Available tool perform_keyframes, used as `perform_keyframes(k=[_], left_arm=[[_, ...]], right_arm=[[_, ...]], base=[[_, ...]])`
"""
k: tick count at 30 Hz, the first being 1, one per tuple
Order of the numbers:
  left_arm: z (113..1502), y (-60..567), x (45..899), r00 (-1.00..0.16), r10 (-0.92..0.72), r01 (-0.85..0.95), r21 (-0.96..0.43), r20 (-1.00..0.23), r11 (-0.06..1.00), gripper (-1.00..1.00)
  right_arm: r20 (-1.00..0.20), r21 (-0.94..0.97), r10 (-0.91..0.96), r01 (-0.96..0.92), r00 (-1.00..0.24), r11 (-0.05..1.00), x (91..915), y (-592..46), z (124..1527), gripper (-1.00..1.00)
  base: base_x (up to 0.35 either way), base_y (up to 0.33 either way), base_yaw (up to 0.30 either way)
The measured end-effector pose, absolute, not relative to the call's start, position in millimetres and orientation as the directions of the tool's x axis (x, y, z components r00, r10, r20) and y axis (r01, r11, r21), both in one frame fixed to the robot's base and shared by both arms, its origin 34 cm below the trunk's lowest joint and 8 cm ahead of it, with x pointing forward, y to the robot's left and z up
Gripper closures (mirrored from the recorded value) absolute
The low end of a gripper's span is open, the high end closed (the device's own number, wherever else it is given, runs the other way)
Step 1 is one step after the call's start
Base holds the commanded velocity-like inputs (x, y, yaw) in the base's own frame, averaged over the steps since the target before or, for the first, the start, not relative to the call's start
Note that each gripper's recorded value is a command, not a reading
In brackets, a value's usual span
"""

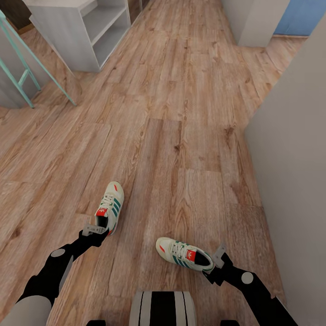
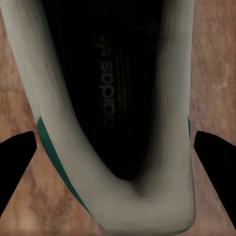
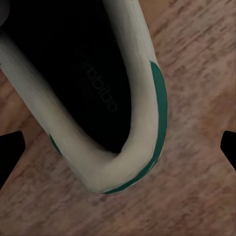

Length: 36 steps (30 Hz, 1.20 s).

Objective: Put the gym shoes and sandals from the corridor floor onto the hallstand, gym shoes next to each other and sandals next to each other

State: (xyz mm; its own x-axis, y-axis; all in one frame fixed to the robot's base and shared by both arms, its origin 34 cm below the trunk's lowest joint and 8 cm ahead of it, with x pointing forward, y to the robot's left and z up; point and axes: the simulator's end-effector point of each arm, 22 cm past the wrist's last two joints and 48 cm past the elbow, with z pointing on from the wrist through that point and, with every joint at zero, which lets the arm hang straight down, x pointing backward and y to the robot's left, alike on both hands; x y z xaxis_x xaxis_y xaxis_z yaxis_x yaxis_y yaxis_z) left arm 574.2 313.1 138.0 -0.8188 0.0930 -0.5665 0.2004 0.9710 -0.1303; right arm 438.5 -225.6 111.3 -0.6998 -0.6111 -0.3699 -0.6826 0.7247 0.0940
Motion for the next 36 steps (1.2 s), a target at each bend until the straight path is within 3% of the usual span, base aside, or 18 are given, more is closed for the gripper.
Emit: perform_keyframes(k=[36], left_arm=[[132.3,312.8,569.1,-0.826,0.093,0.199,-0.133,-0.556,0.971,1.00]], right_arm=[[-0.363,0.101,-0.611,-0.682,-0.703,0.724,434.9,-225.4,107.9,-1.00]], base=[[0.023,0.025,0.000]])
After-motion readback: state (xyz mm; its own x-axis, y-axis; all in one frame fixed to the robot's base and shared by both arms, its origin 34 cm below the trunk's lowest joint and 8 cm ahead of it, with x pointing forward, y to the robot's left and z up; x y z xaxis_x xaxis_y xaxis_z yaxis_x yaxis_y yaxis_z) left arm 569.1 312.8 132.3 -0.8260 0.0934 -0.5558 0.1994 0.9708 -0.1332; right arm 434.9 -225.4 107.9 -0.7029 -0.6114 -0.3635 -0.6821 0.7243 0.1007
